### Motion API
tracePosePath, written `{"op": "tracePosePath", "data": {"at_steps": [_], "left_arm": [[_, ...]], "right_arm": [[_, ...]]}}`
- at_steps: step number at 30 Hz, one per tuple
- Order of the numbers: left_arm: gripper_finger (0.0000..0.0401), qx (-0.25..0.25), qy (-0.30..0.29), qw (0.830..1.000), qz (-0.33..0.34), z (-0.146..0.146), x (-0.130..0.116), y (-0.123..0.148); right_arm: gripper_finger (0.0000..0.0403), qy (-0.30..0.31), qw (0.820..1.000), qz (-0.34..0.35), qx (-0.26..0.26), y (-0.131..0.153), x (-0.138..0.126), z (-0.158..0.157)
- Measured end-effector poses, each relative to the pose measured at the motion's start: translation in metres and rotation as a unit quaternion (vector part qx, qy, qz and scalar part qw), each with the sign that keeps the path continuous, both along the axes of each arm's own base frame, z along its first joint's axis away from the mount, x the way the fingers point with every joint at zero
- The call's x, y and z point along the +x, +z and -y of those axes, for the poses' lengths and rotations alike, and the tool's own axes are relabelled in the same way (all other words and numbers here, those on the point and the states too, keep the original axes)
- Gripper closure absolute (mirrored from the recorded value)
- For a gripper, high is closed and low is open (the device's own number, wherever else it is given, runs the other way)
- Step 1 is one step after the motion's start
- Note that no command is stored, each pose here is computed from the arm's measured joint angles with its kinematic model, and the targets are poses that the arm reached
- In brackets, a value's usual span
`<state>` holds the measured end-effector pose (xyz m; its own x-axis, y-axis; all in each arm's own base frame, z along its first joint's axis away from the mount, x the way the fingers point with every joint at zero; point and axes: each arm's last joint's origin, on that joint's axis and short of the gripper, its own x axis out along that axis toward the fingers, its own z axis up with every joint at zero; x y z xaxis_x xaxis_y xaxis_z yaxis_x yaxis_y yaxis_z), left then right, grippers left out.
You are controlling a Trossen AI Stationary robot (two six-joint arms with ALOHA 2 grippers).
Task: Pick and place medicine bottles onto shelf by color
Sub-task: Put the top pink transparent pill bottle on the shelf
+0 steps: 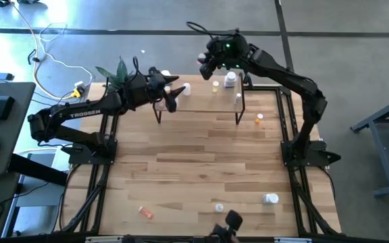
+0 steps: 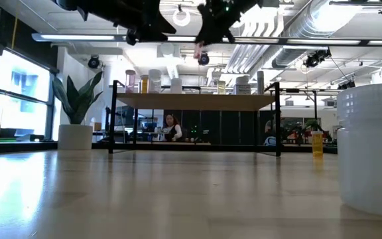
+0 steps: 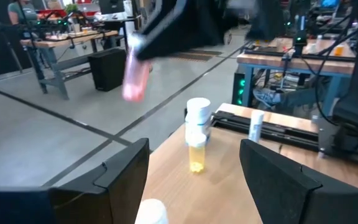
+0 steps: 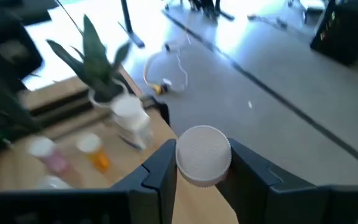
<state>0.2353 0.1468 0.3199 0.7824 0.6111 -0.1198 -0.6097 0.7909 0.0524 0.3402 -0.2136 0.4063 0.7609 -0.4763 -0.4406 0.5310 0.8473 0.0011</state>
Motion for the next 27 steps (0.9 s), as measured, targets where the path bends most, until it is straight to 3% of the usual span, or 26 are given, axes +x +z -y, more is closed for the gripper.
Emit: {"op": "tracePosePath", "data": {"at_steps": [13,27], "left_arm": [[0.0162,-0.001,0.012,1.0,-0.001,-0.006,-0.004,0.0],[0.0162,-0.003,0.011,1.0,-0.005,-0.005,-0.003,-0.001]], "right_arm": [[0.0297,-0.012,0.992,-0.106,0.071,-0.066,0.02,0.028],[0.0297,-0.019,0.983,-0.146,0.109,-0.087,0.022,0.03]]}}
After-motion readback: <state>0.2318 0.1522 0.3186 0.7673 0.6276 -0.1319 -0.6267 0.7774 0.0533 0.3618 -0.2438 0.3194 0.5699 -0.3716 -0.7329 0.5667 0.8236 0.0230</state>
